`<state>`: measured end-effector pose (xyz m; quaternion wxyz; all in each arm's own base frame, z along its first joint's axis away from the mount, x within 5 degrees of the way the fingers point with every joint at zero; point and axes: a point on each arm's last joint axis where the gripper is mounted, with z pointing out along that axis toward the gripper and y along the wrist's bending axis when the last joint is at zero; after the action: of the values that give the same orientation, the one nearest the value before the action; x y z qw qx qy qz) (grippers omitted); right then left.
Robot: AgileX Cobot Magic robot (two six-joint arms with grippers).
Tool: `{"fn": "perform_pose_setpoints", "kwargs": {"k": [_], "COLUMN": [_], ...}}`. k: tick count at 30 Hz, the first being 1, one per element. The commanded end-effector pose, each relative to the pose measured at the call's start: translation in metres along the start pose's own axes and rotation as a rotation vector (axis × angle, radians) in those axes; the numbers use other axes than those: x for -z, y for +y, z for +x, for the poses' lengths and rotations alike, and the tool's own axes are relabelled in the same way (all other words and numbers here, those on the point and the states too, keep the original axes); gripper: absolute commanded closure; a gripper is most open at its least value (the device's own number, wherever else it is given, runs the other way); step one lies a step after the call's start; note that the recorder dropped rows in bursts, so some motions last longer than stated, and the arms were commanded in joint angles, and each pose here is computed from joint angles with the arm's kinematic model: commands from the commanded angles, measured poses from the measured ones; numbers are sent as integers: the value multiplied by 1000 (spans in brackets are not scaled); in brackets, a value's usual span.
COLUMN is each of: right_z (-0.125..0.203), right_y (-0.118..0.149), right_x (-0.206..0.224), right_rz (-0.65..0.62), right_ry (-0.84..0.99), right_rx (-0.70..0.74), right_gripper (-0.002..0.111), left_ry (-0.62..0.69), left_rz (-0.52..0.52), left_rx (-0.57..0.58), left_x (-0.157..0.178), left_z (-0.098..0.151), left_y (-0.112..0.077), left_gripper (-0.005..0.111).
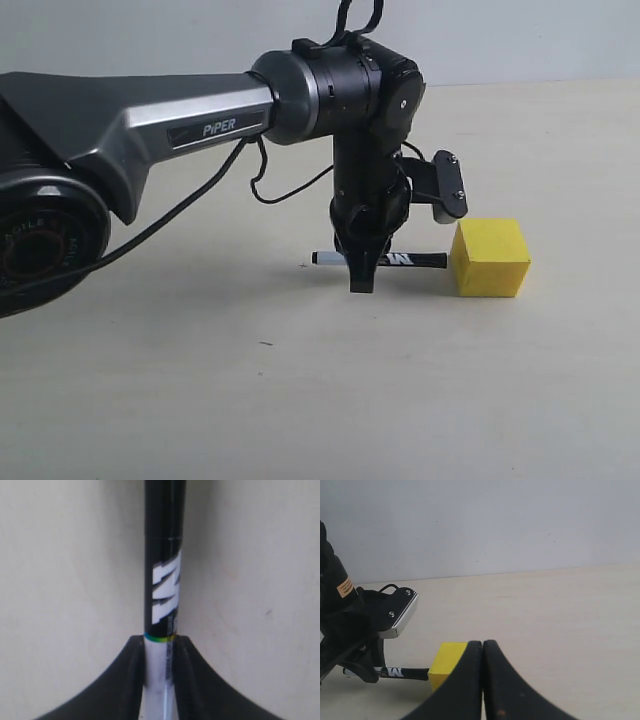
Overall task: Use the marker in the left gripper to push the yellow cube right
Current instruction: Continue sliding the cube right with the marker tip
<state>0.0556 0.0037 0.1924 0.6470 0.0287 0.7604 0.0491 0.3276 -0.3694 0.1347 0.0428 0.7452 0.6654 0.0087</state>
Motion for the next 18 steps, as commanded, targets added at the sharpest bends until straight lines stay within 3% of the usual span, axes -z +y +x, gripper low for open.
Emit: {"fn": "perform_pose_setpoints", "kwargs": {"k": [1,4,8,18], "right_z": [1,1,1,1], "right_y": [0,0,0,0], "right_x": [0,0,0,0], "right_rz": [4,4,4,4], "right_ry": [-6,-6,-6,-6], "right_rx": [5,5,5,5], "right_gripper": [108,108,108,108], "left_ry": [-36,-98,-127,-31], "left_rz": [-40,-95,-115,-85], "left_rx": [-13,-59,-67,110], "left_x": [4,10,23,26], "left_z": [-12,-36,-48,-25], "left_y": [-4,-14,-17,-4], "left_gripper": [107,107,107,107]}}
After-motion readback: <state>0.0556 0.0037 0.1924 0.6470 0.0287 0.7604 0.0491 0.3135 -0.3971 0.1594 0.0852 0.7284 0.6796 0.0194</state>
